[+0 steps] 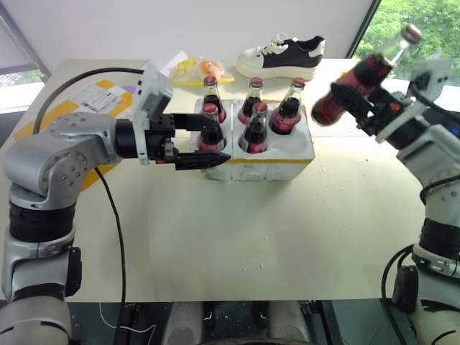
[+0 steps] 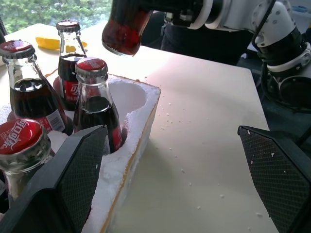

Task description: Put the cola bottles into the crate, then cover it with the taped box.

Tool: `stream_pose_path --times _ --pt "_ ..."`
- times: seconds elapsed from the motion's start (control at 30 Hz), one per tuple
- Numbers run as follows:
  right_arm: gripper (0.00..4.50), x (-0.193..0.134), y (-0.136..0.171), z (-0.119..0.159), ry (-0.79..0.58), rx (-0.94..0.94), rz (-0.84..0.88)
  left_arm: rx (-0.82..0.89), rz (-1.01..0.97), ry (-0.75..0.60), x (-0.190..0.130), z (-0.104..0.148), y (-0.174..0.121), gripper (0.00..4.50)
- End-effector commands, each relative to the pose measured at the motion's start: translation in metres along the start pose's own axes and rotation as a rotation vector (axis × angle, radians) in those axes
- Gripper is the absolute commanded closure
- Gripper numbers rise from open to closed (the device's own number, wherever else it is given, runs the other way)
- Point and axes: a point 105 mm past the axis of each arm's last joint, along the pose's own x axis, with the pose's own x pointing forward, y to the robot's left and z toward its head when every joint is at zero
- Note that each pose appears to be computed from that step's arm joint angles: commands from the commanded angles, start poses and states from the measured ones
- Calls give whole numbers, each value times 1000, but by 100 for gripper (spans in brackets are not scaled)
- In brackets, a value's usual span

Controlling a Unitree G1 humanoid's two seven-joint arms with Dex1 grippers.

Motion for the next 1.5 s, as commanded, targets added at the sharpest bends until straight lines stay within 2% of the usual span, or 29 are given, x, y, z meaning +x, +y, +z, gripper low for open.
stream_pose_path --times 0.03,0.3,0.57,0.83,0.9,0.97,1.0,1.13,1.3,1.5 --pt "169 8 25 4 -8 -24 102 34 11 -10 -3 6 -2 0" --pt "169 14 12 -25 82 -23 53 35 35 -9 -7 6 -3 0" --pt "169 10 18 -45 154 -14 115 36 51 -9 -9 6 -2 0" --pt "169 13 13 -73 243 -41 101 44 51 -5 -10 7 -1 0" --pt "64 14 12 -80 270 -45 101 46 48 -4 -10 7 -1 0" --pt "7 14 13 -83 284 -62 112 48 45 -4 -9 8 -1 0" --pt "7 14 14 -84 285 -71 117 48 44 -4 -9 8 -1 0" --pt "7 12 15 -71 259 -93 133 52 45 -3 -9 8 -1 0" --pt "7 -3 14 -34 223 -150 195 75 106 14 -19 6 4 0" --pt "7 -31 13 18 197 -160 275 162 383 45 -59 8 26 0"
